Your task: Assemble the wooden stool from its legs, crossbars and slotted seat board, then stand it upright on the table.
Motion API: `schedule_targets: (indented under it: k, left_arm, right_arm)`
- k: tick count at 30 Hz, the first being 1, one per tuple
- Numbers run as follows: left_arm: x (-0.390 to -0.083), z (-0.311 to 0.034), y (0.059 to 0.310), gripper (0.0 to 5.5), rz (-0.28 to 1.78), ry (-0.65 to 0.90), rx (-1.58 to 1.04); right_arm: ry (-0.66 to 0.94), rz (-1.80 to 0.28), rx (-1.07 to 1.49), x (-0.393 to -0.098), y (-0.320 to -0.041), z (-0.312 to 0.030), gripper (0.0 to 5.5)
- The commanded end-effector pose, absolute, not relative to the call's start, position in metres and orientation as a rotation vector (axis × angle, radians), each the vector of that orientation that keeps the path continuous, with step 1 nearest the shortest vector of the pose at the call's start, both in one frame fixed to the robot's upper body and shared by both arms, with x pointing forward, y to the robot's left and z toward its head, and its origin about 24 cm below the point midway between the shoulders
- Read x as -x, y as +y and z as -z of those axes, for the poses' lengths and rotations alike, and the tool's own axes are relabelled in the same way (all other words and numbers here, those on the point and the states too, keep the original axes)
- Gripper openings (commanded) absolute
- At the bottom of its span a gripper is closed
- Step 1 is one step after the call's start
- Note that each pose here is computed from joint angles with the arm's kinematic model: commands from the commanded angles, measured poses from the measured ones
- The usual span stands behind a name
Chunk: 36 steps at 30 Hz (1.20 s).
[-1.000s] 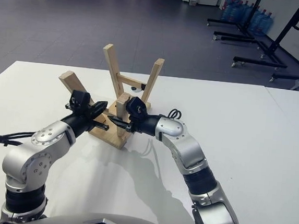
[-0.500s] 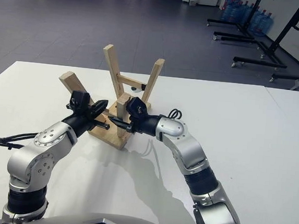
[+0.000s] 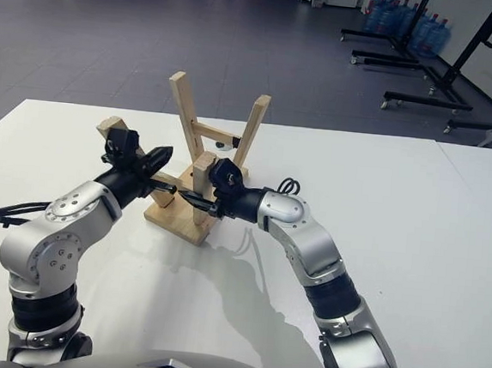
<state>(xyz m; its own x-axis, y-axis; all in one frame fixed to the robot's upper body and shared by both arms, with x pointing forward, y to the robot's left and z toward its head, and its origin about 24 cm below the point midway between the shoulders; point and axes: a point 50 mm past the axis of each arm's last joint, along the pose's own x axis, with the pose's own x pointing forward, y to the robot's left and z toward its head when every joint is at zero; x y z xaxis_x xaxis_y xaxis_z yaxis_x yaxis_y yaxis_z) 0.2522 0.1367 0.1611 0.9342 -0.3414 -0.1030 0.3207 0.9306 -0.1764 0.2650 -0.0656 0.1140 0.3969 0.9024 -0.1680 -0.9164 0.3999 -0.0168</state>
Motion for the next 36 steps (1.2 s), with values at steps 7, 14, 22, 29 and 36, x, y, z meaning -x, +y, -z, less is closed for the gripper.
schedule_targets:
  k: [7,14,22,29,36]
  left_arm:
    - [-0.256,-0.165,0.148,0.00,0.331,0.118,0.093]
    - [-0.250,-0.172,0.154,0.00,0.399,0.079,0.060]
    - [-0.218,-0.208,0.198,0.00,0.800,0.037,-0.052]
    - [-0.173,-0.146,0.184,0.00,1.097,0.413,-0.348]
    - [-0.183,-0.131,0.158,0.00,0.984,0.350,-0.401]
  right_arm:
    - [0.301,-1.092,-0.046,-0.256,-0.081,-0.070,3.23]
    - [0.258,-1.101,-0.045,-0.256,-0.093,-0.078,4.23]
    - [0.339,-1.040,0.048,-0.256,-0.160,-0.080,5.35]
    - [0.233,-0.679,0.222,-0.295,-0.201,-0.091,5.35]
    - [0.203,-0.606,0.286,-0.308,-0.201,-0.097,5.35]
